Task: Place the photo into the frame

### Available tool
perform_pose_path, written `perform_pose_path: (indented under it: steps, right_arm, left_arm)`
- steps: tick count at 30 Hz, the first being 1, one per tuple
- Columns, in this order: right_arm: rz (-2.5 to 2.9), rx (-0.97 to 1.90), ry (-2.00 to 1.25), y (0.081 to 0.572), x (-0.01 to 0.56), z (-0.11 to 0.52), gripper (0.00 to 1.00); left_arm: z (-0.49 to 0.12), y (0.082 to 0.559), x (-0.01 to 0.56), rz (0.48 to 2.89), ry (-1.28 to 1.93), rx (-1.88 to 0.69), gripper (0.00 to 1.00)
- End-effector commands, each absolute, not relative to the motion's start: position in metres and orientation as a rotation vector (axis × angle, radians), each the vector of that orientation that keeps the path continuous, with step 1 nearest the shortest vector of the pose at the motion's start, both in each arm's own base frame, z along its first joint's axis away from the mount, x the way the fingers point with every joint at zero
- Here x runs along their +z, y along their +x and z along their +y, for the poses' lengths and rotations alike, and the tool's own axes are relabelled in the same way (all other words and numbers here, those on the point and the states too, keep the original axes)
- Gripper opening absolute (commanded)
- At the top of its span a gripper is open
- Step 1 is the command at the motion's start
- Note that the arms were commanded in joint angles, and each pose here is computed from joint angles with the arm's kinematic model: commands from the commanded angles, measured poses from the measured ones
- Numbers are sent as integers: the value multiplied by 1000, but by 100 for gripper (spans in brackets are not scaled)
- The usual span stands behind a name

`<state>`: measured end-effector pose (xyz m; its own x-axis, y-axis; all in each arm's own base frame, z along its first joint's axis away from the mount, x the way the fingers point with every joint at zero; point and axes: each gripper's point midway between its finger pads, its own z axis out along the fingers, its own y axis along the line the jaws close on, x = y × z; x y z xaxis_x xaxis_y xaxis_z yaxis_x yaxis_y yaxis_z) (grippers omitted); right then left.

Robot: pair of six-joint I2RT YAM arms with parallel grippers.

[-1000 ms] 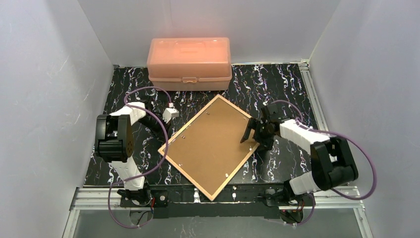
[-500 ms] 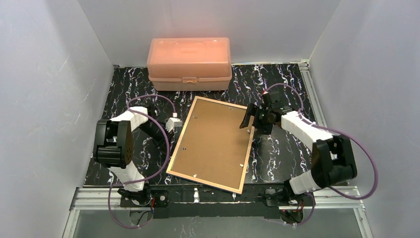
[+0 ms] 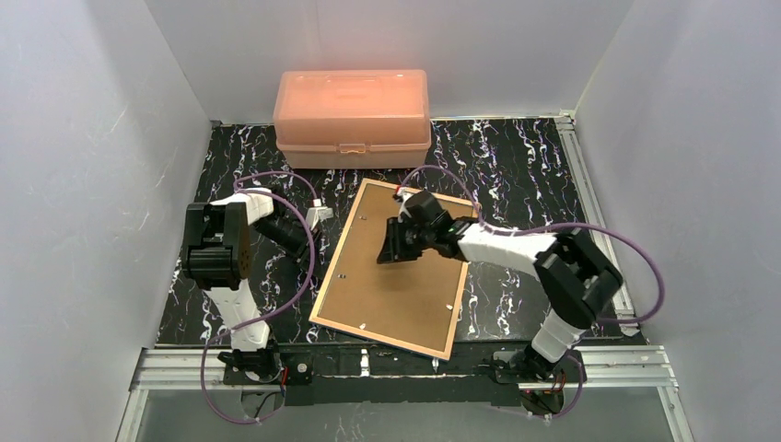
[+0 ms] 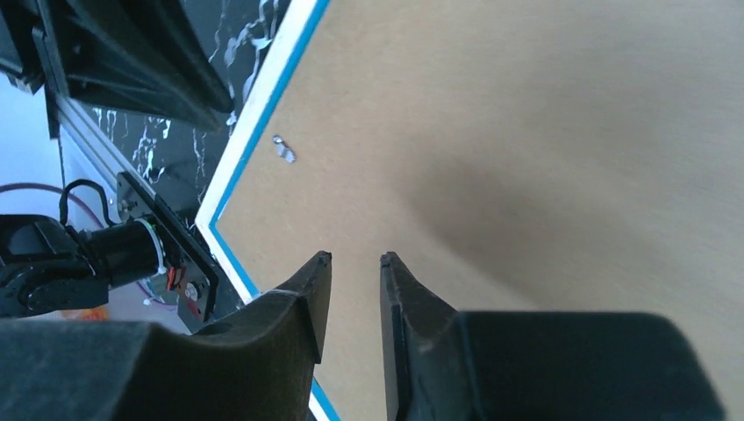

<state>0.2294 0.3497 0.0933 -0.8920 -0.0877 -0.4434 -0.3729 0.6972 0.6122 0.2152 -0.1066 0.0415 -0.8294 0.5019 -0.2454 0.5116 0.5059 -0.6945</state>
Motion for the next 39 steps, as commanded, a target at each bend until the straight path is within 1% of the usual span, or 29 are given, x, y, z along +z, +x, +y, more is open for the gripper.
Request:
perform_pose_path:
  steps: [1,7,12,16,27,39]
  right_arm:
    - [2328,1236,-445,227,119,411,34]
    - [2316,1363,-595,200,104,461,30]
    - [2340,1357,-677,185,86,479,30]
    - [2364,1317,-693,180,73,479,30]
    - [2381,1218,-669,186,52,469,31]
    - [2377,1186,-646,192,42,469,31]
  left_arm:
    - [-116,219,54,2689,875,-1341,19]
    - [-118,215,48,2717,891,-1325,17]
    - [-115,215,42,2748,909,-1277,17]
    - [-113,215,39,2759,916,-1256,17]
    - [-112,215,36,2771,915,-1246,14]
    - [-113,215,37,2765,924,-1246,13]
